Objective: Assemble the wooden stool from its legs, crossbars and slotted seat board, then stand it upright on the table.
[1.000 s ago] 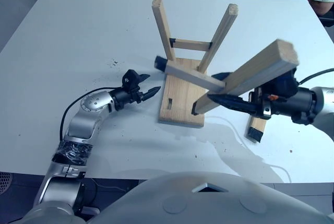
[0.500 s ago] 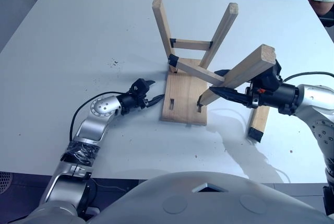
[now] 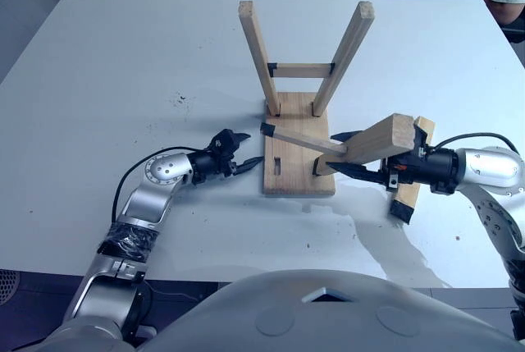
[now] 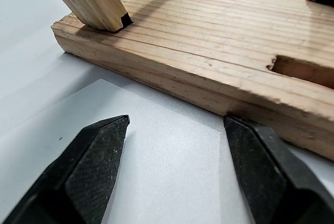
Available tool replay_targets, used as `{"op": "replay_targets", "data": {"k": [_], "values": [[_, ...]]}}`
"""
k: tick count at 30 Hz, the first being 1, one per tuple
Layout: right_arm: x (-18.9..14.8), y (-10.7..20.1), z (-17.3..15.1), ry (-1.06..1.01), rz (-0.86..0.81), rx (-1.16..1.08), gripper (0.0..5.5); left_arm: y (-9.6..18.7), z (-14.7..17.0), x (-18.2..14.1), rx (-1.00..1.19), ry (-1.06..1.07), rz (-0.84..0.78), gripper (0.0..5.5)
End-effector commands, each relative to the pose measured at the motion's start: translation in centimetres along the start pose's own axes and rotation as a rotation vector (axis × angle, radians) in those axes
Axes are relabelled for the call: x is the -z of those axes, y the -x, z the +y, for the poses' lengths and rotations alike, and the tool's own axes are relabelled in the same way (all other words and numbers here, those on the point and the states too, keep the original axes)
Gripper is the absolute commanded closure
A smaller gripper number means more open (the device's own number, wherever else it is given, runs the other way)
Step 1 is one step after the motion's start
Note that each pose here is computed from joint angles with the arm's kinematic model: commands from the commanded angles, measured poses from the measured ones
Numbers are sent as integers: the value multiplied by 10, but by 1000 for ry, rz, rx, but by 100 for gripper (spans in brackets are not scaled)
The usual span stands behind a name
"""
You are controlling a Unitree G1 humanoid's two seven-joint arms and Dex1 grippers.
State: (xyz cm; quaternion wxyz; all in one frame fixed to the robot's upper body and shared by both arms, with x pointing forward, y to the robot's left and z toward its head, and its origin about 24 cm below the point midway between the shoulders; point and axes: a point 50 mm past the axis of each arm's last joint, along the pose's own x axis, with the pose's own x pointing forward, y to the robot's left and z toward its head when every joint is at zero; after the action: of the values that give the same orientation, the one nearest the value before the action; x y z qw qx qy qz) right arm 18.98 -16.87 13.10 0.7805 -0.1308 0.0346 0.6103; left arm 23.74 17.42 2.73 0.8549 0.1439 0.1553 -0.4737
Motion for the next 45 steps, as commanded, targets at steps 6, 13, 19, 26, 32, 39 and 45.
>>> {"op": "replay_targets", "data": {"k": [6, 13, 19, 26, 32, 39, 45], "values": [[-1, 10, -19, -48, 27, 28, 347, -1, 1, 1, 19, -31, 27, 214], [-3, 13, -26, -23, 43, 29, 347, -1, -3, 2, 49, -41, 31, 214], [7, 7, -17, -45, 61, -39, 347, -1, -4, 1, 51, -38, 31, 214], [7, -5, -1, -46, 46, -128, 347, -2, -5, 1, 57, -38, 31, 214], [20, 2, 3, -144, 89, -125, 347, -2, -5, 1, 56, -37, 34, 214], [45, -3, 5, -248, 171, -169, 347, -3, -6, 1, 62, -38, 36, 214], [75, 1, 8, -279, 351, -260, 347, -5, -10, 1, 87, -39, 41, 214]]}}
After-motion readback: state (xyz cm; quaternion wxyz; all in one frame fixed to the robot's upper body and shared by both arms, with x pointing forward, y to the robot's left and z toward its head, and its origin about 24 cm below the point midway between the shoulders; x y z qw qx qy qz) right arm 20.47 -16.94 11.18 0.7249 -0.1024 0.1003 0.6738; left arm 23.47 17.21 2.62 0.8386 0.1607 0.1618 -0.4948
